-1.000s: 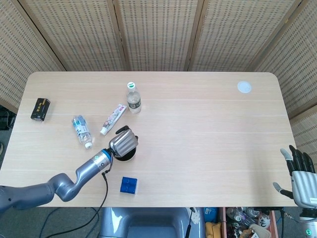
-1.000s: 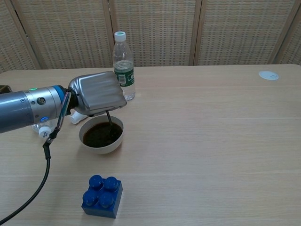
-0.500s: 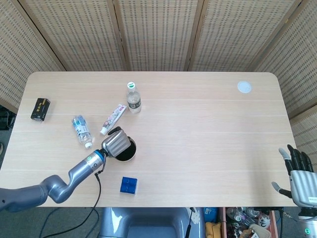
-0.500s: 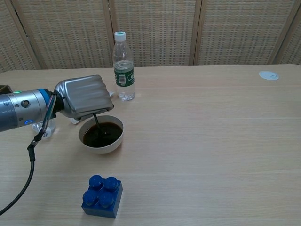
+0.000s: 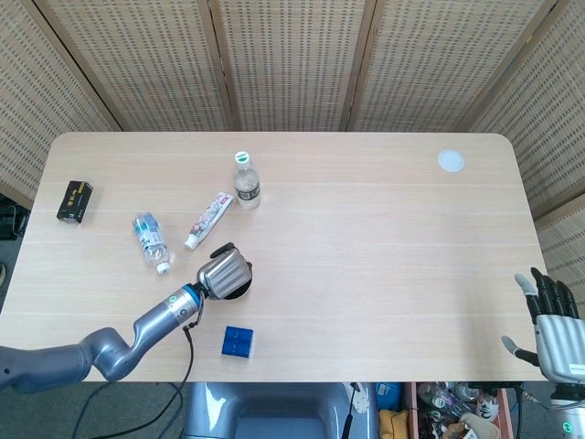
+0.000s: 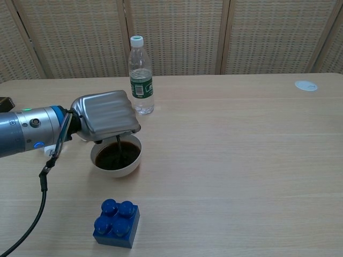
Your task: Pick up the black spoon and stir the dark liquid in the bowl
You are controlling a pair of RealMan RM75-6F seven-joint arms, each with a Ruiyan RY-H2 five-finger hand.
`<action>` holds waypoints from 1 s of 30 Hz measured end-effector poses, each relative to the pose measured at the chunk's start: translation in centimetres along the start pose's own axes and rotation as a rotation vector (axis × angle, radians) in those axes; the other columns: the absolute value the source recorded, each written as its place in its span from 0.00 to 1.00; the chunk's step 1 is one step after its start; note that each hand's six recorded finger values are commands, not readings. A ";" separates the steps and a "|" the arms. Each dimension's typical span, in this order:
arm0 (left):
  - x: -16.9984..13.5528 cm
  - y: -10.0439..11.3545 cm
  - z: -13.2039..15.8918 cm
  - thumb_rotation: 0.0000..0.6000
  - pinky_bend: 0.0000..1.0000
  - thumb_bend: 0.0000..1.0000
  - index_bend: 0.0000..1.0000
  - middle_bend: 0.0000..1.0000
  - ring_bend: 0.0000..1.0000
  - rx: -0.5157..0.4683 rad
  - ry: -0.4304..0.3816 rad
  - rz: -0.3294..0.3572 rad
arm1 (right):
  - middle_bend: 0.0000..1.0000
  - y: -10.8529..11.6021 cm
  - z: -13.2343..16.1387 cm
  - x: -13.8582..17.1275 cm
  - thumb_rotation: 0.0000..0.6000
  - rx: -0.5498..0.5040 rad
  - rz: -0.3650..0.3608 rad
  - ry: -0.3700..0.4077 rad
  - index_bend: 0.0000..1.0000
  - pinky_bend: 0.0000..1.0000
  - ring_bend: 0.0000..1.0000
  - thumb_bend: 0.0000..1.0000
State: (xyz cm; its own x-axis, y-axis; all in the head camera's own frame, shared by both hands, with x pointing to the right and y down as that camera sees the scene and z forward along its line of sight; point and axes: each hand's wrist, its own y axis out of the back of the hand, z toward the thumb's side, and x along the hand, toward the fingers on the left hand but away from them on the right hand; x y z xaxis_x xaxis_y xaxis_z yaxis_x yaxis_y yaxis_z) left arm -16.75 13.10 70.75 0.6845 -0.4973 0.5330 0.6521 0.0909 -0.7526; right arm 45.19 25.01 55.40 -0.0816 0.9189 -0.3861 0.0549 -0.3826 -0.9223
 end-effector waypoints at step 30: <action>-0.3 -0.8 -1.0 1.00 0.76 0.52 0.52 0.84 0.79 -0.021 0.067 -0.039 | 0.06 0.1 0.1 0.0 1.00 -0.004 -0.006 0.006 0.09 0.00 0.00 0.15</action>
State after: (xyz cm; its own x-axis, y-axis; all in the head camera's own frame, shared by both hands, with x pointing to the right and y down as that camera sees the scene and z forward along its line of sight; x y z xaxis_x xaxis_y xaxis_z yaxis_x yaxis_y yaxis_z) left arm -17.84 12.28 70.81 0.6348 -0.5568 0.5356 0.6704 0.0523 -0.7402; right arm 45.07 24.94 55.35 -0.0760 0.9215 -0.3807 0.0581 -0.3771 -0.9243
